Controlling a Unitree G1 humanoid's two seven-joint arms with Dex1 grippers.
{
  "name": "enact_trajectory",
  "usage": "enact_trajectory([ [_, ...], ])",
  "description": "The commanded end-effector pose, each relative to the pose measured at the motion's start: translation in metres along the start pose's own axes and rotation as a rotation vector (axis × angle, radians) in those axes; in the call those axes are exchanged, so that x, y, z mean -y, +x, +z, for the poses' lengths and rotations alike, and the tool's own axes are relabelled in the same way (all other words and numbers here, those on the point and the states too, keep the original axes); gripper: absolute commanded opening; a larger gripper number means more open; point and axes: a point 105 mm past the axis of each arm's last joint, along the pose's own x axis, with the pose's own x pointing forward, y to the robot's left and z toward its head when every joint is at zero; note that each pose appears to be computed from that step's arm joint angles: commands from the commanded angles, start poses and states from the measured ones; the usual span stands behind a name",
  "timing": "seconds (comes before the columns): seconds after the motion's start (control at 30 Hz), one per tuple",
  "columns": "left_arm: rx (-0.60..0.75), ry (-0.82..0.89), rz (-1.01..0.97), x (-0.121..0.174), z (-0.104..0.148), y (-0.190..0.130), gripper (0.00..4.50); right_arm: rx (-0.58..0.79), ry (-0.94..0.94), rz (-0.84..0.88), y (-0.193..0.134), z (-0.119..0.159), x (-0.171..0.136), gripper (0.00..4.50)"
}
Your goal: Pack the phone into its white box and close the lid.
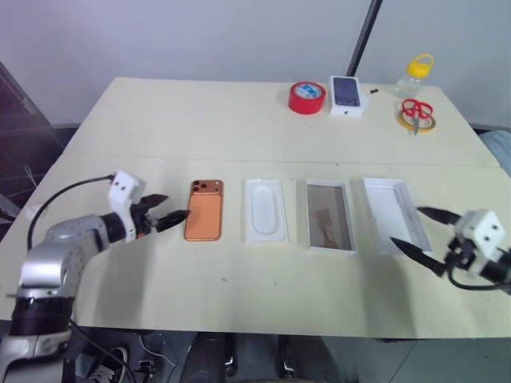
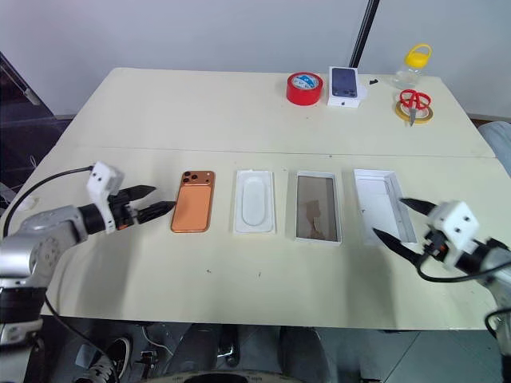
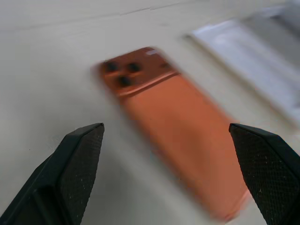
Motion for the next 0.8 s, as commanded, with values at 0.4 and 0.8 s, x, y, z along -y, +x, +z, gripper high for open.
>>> enact_trajectory([
  [0.4,-0.166,-0.304,-0.182,0.065,0.002,0.073,4.48,0.181,-0.16,0.219,0.08,0.055,-0.05,4.5],
  [0.8,-0.273,-0.368,-0.215,0.09,-0.028,0.095,4.48,0.18,-0.154,0.178,0.081,0.055,-0.049,4.5],
])
